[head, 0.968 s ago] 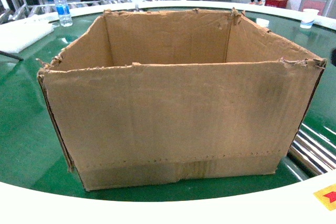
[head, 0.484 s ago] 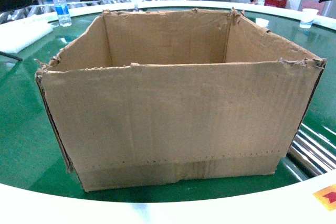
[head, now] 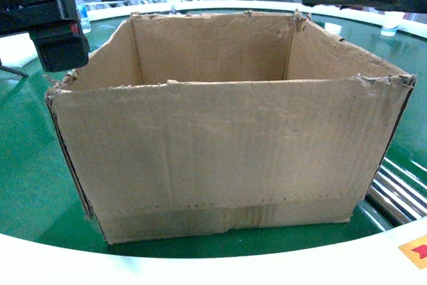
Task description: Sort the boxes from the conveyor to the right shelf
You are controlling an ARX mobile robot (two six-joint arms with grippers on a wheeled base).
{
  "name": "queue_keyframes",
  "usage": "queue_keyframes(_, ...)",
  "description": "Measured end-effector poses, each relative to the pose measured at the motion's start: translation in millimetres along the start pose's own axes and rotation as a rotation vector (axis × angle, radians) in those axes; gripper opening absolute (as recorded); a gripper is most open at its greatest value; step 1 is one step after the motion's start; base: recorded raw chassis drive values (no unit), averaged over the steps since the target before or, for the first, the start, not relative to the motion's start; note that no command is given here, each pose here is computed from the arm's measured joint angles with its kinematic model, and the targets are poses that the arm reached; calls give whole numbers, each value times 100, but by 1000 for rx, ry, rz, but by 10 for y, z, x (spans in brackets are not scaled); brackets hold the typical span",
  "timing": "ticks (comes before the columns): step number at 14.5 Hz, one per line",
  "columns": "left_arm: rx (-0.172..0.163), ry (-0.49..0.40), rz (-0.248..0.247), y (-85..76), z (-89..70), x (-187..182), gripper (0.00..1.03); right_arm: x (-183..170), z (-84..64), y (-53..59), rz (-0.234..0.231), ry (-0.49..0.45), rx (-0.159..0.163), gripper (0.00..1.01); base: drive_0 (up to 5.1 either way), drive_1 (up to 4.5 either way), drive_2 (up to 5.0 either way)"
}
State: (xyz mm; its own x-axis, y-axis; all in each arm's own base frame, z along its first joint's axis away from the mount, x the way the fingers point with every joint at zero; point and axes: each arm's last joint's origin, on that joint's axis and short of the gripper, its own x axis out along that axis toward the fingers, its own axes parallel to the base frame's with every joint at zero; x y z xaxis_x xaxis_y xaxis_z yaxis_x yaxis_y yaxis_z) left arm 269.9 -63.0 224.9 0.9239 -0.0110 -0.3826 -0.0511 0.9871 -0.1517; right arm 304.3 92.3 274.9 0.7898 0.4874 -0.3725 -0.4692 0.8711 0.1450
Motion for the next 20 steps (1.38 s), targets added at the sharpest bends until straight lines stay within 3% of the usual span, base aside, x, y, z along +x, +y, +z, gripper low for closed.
queue_keyframes(1,-1,8,9,-8,-19,46,98,65,22,52,19,10,-11,98,0,0,0)
queue_keyframes(3,7,21,12,-82,-37,134,98,233,18,18,16,49,-6,98,0,0,0)
queue_keyframes(5,28,40,-2,-195,-73,170,98,402,-60,-119,-12,101,18,98,0,0,0)
queue_keyframes(7,41,32,-25,-286,-62,147,98,446,-103,-356,-86,96,37,98,0,0,0)
queue_keyframes(9,42,27,-31,-301,-55,139,98,392,-47,-492,-116,71,48,98,0,0,0)
queue_keyframes(11,27,9,-4,-234,-37,169,98,371,22,-505,-116,51,39,98,0,0,0)
queue_keyframes(13,25,19,16,-213,-72,219,98,405,-4,-494,-112,61,36,98,0,0,0)
queue_keyframes(14,12,114,58,-207,-278,398,98,556,-159,-534,-120,117,33,98,0,0,0)
queue_keyframes(17,28,112,36,-387,-238,443,98,642,-309,-721,-155,173,68,98,0,0,0)
queue_keyframes(20,18,116,44,-389,-234,449,98,651,-314,-731,-154,178,70,98,0,0,0)
